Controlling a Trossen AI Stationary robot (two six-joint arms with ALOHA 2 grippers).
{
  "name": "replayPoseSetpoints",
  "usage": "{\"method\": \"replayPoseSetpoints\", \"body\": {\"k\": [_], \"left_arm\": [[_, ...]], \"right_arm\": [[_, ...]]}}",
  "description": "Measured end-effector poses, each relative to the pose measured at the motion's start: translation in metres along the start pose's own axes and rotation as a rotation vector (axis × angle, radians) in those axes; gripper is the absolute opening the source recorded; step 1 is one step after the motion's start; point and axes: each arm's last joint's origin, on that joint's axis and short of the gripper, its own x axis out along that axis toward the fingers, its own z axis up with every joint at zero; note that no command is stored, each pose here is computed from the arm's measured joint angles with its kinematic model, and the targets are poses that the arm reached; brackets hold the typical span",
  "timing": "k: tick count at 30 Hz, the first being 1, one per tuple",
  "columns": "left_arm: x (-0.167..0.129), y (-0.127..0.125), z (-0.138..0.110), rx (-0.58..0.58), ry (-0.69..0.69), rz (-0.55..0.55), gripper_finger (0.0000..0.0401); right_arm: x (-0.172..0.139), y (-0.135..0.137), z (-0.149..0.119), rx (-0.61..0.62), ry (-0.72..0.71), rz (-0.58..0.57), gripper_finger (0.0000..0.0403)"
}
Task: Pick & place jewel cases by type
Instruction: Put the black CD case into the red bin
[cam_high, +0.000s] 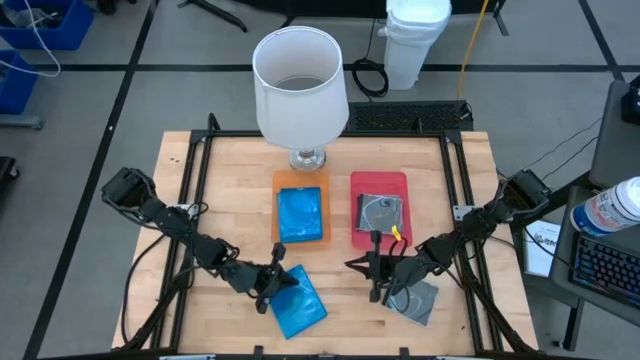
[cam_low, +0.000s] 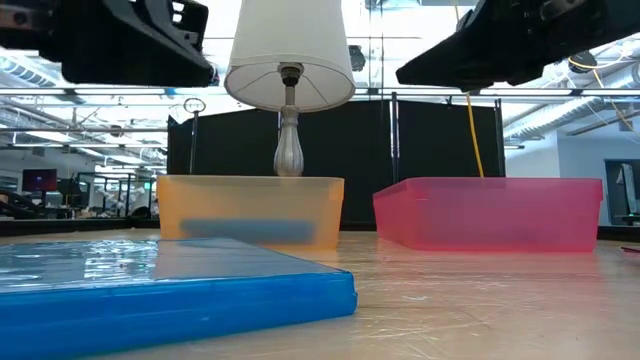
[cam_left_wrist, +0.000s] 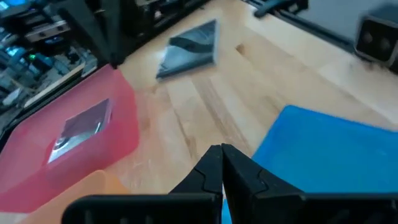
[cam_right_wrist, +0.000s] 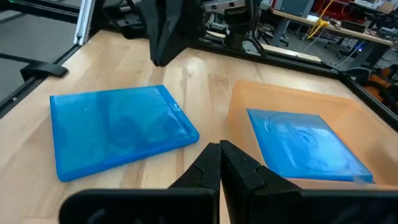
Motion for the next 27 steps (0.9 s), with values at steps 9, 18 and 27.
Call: {"method": "replayPoseSetpoints", "body": {"k": [9,18,27], "left_arm": [[0.001,0.0,0.002,0.018,-0.038,-0.073,0.0004],[-0.008,-0.02,0.011,0.024,-0.112,-0.175,0.0004],[-0.015,-0.032,0.013,0.008,-0.1,-0.141,0.0004]], "right_arm": [[-0.006,0.014,0.011,0.071,-0.027,0.073,0.0],[-0.048,0.038,0.087,-0.014,0.396,-0.106,0.0],[-0.108,0.04,0.094,0.065,0.704,-0.175,0.0]]}}
